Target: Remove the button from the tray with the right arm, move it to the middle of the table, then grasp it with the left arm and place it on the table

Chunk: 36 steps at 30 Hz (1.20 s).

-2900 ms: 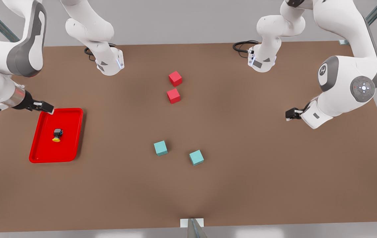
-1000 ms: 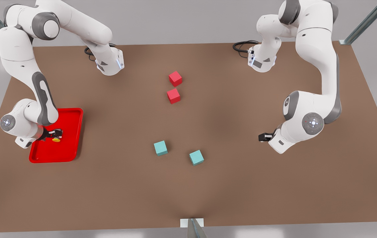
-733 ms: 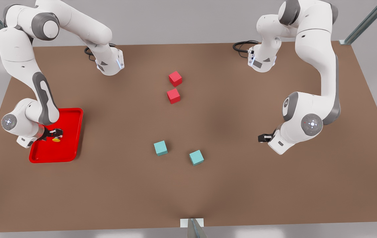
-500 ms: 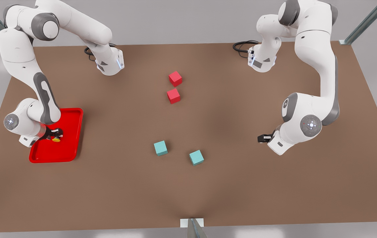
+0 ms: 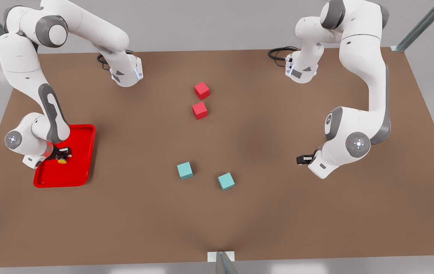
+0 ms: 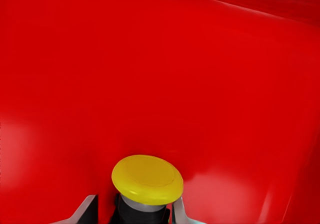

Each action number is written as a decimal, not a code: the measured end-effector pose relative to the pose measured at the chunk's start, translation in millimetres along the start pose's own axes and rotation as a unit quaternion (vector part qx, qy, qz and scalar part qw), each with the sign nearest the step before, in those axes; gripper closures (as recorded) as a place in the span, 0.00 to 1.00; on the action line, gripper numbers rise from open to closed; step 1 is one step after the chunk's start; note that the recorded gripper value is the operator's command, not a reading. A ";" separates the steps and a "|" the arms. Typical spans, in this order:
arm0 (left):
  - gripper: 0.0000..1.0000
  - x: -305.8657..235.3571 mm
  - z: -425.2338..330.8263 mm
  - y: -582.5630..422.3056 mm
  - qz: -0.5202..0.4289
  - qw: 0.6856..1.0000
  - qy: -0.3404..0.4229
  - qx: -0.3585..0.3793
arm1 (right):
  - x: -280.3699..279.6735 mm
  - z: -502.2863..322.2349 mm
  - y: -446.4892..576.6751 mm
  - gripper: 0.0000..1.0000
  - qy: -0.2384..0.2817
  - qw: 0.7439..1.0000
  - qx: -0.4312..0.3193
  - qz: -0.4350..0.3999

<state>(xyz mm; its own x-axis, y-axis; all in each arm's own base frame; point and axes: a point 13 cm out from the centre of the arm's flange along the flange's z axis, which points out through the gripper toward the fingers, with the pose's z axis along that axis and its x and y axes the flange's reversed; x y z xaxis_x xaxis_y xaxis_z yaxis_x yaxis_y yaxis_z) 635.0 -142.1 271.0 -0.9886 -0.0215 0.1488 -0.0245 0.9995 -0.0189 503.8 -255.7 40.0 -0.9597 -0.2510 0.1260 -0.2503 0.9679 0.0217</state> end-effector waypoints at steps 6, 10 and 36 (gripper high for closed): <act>0.00 0.2 0.1 0.2 -0.002 1.000 0.000 0.000 | 1.8 3.0 4.6 0.59 0.002 1.000 -0.005 0.012; 0.00 0.3 0.1 -0.1 -0.002 1.000 0.001 0.000 | -5.7 -18.8 4.0 0.61 -0.007 1.000 0.004 0.014; 0.00 -1.8 1.3 11.6 -0.009 1.000 0.000 -0.007 | -240.6 -247.0 728.5 0.58 -0.086 0.986 -0.076 -0.119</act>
<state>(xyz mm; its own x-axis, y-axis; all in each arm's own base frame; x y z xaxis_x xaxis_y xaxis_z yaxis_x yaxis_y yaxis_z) 636.3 -130.5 269.2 -0.9880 -0.0389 0.1496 -0.0396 0.9992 -0.0018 583.8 512.5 270.4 -0.8868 -0.4567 -0.0710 -0.4617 0.8686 0.1797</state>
